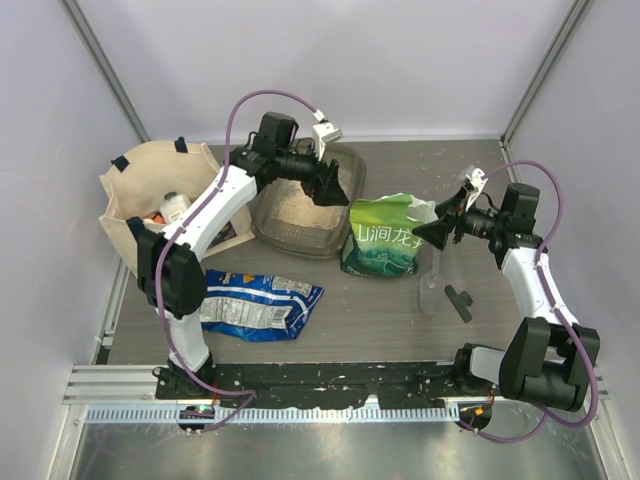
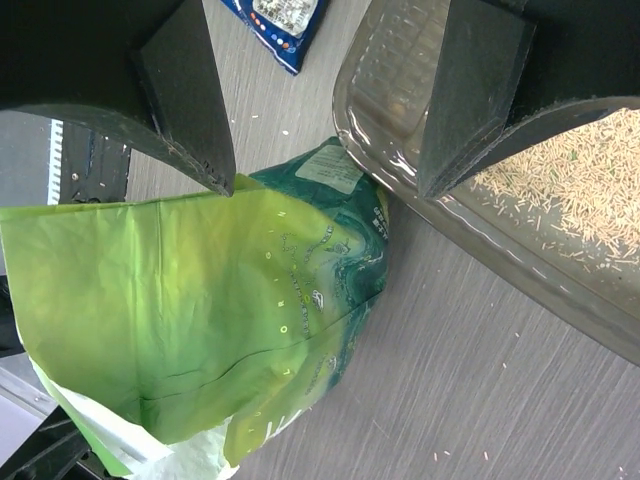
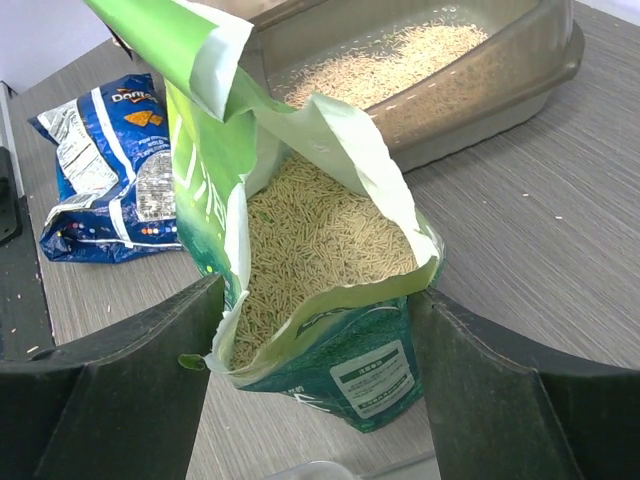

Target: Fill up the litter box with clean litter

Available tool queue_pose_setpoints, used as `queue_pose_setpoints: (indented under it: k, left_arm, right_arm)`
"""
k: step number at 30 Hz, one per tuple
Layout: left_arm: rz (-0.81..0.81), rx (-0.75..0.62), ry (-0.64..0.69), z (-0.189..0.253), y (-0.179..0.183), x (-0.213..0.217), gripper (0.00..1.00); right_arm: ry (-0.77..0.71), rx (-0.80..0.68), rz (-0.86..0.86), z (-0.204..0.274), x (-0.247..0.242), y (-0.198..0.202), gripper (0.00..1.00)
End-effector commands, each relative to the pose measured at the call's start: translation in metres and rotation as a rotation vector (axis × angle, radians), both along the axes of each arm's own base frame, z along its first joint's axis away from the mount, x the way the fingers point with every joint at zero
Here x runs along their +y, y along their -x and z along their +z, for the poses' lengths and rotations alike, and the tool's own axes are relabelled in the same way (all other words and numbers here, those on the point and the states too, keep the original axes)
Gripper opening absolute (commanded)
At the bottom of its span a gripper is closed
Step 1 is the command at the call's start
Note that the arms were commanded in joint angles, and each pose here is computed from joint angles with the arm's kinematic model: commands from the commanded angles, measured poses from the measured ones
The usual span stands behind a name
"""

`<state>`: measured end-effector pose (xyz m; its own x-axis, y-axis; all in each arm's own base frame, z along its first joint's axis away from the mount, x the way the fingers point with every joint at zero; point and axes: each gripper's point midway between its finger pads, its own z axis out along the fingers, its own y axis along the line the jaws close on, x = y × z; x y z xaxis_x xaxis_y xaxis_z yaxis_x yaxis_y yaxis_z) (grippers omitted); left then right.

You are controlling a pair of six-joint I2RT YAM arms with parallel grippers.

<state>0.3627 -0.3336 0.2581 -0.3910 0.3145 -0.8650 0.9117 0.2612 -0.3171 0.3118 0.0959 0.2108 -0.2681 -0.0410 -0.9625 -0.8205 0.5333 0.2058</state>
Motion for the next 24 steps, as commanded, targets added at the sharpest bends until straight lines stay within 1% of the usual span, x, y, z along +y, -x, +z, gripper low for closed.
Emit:
queue_pose_setpoints:
  k: [1, 3, 5, 9, 12, 15, 16, 21, 24]
  left_arm:
    - [-0.028, -0.031, 0.006, 0.011, -0.001, -0.003, 0.77]
    - [-0.033, -0.045, -0.003, 0.01, -0.001, -0.003, 0.77]
    - [-0.039, -0.031, -0.02, 0.004, 0.0, -0.003, 0.77]
    - [-0.05, -0.044, -0.025, 0.006, 0.0, -0.005, 0.77]
    - [-0.054, -0.047, -0.028, 0.004, -0.002, -0.005, 0.76]
    - [-0.056, -0.054, -0.028, 0.006, -0.001, -0.005, 0.76]
    - [-0.058, -0.054, -0.028, 0.006, 0.0, -0.005, 0.76]
    - [-0.063, -0.055, -0.032, 0.004, 0.004, -0.002, 0.76]
    - [-0.062, -0.046, -0.035, 0.003, 0.005, -0.001, 0.76]
  right_arm:
    - [0.025, -0.12, 0.072, 0.021, 0.004, 0.003, 0.78]
    - [0.072, -0.163, 0.018, 0.02, -0.003, -0.005, 0.78]
    - [0.099, -0.165, -0.033, 0.011, -0.011, -0.01, 0.79]
    - [0.144, -0.204, -0.11, 0.015, -0.026, -0.025, 0.79]
    - [0.147, -0.227, -0.13, 0.016, -0.029, -0.034, 0.79]
    - [0.138, -0.237, -0.117, 0.028, -0.033, -0.037, 0.79]
    - [0.122, -0.239, -0.082, 0.03, -0.029, -0.034, 0.79]
    - [0.043, -0.145, 0.025, 0.022, -0.016, -0.023, 0.79]
    - [0.019, -0.12, 0.064, 0.018, -0.009, -0.018, 0.78]
